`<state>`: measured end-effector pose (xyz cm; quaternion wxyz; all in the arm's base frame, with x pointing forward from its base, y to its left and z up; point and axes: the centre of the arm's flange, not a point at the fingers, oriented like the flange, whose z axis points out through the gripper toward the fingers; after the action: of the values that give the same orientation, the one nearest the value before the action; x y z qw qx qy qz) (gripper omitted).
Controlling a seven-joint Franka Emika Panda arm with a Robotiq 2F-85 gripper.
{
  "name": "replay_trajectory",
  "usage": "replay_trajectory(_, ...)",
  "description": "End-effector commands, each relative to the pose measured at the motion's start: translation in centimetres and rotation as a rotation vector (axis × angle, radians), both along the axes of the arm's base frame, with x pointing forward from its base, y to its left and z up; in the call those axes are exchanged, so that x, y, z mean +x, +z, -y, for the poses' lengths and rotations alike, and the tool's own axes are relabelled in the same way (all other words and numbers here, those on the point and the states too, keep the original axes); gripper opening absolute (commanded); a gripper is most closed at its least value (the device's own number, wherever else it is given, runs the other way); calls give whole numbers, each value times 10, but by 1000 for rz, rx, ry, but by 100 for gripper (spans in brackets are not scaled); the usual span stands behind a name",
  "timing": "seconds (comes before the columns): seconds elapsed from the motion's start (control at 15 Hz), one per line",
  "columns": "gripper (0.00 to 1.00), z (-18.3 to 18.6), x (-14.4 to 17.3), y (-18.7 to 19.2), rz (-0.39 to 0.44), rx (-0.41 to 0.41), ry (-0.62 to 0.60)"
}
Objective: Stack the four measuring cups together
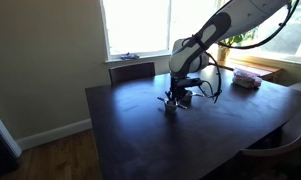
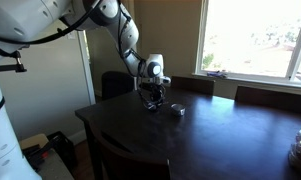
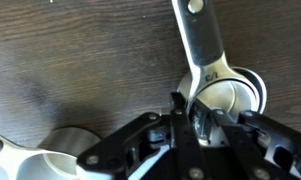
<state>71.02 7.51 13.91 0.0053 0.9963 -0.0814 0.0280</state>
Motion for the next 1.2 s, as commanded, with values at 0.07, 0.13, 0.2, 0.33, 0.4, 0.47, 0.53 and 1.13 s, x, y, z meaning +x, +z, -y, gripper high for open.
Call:
replay_trajectory(0.07, 7, 7, -15, 41, -1, 44, 13)
replay_trajectory(0.13, 7, 9, -14, 48, 9, 48, 12)
replay_trajectory(0.2, 7, 12, -14, 55, 21, 50, 7)
replay_trajectory(0.33, 7, 22, -12, 71, 41, 56, -9)
replay_trajectory(0.4, 7, 28, -11, 78, 53, 57, -20)
replay_trajectory(0.47, 7, 35, -10, 86, 65, 58, -33)
replay_trajectory(0.53, 7, 42, -9, 91, 77, 58, -46)
replay_trajectory(1.13, 7, 107, 6, 101, 113, 41, -194)
